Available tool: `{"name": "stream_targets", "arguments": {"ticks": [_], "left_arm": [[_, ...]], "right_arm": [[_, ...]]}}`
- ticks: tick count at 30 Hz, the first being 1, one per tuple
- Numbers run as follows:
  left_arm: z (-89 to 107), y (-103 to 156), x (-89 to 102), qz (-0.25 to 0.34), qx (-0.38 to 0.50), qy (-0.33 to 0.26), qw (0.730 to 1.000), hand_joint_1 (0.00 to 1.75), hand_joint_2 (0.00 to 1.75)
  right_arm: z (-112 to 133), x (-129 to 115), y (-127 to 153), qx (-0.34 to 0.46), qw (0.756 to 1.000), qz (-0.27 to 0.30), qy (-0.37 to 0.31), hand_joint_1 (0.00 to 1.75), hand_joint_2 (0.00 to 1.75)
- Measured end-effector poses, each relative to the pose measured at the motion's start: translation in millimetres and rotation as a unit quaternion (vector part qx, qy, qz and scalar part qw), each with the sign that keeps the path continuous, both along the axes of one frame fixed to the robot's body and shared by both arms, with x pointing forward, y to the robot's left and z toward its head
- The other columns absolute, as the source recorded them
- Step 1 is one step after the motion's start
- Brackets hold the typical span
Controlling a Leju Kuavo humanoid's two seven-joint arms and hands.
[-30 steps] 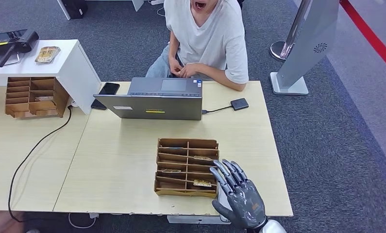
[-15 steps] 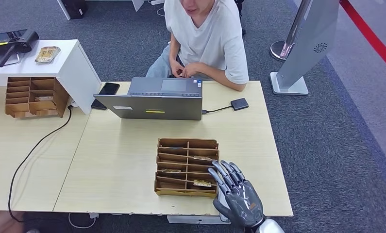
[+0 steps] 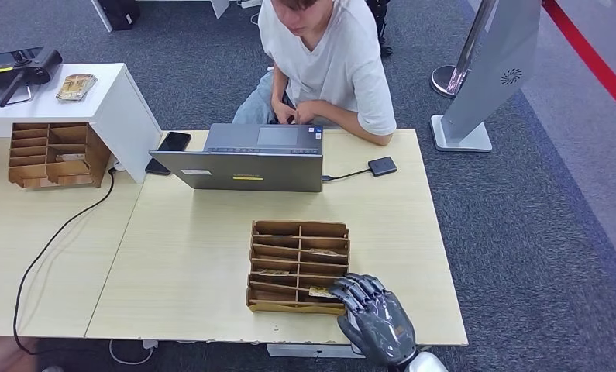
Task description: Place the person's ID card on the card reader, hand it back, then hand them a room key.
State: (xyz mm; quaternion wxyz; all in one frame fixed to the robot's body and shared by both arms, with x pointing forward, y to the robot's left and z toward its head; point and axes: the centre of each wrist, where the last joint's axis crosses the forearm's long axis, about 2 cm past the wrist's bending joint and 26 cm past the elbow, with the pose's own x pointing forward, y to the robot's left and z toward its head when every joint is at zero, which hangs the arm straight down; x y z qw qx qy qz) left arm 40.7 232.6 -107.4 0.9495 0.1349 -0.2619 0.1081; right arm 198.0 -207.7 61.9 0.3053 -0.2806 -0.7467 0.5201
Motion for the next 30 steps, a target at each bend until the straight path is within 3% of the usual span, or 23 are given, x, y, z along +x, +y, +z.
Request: {"name": "stream_targets", "arguments": {"ticks": [13, 30], "left_arm": [[0.0, -0.1, 0.0, 0.0, -0.002, -0.005, 1.0, 0.0, 0.0], [-0.1, -0.3, 0.1, -0.007, -0.008, -0.011, 1.0, 0.0, 0.0]], "right_arm": [[-5.1, -0.8, 2.8, -0.007, 1.0, 0.002, 0.014, 0.68, 1.75], [-3.9, 18.3, 8.7, -0.014, 1.0, -0.005, 0.018, 0.7, 1.75]]}}
